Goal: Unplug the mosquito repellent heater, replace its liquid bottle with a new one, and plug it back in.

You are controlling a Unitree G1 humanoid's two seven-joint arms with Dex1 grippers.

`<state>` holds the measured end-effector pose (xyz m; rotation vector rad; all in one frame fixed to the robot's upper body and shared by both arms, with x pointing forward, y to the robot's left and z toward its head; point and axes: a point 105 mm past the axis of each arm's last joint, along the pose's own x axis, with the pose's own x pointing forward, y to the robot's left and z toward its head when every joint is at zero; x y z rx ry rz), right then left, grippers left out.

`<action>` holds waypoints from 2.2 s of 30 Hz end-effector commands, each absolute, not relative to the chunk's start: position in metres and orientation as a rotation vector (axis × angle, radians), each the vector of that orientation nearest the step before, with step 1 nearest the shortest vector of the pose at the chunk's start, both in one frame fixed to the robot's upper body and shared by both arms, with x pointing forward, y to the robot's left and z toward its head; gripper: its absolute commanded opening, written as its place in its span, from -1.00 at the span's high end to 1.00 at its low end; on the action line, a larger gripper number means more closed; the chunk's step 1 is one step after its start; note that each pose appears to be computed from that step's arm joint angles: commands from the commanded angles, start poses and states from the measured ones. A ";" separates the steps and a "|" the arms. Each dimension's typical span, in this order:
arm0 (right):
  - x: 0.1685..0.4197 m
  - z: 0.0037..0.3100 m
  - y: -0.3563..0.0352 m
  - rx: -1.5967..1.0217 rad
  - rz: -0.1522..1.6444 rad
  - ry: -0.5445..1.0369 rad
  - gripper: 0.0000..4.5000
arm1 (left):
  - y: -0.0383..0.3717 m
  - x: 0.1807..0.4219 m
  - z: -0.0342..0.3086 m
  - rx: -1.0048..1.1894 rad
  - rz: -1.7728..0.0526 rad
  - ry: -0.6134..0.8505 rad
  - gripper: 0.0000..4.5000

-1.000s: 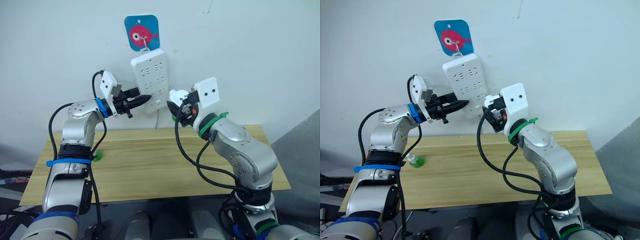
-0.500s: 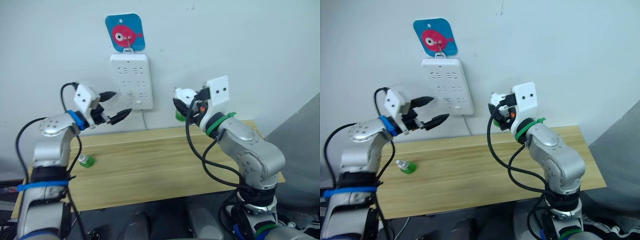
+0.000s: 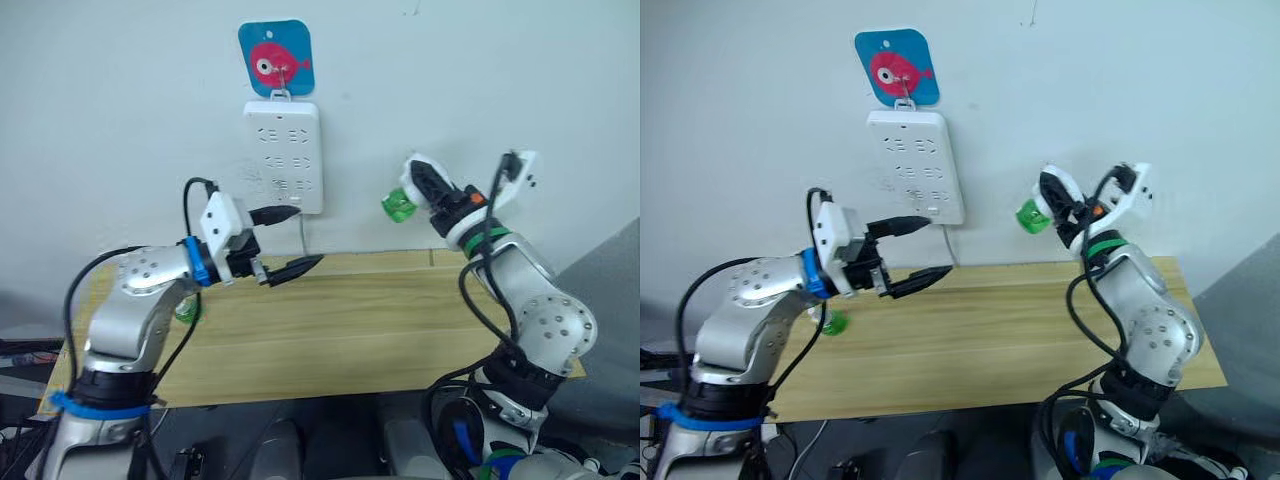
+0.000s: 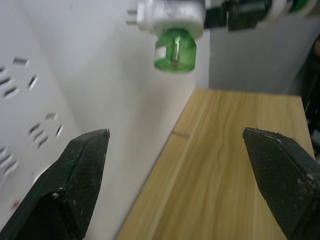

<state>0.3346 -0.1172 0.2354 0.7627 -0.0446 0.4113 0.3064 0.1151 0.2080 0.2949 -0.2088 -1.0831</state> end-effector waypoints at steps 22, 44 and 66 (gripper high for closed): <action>0.303 0.278 -0.091 1.253 0.642 -0.030 -0.33 | 0.051 0.332 0.252 0.173 -1.240 -0.441 -1.00; 0.304 0.266 -0.090 1.215 0.631 -0.005 -0.33 | 0.041 0.325 0.258 0.108 -1.259 -0.402 0.04; 0.304 0.267 -0.090 1.227 0.632 -0.007 -0.33 | 0.046 0.329 0.250 0.136 -1.264 -0.355 -1.00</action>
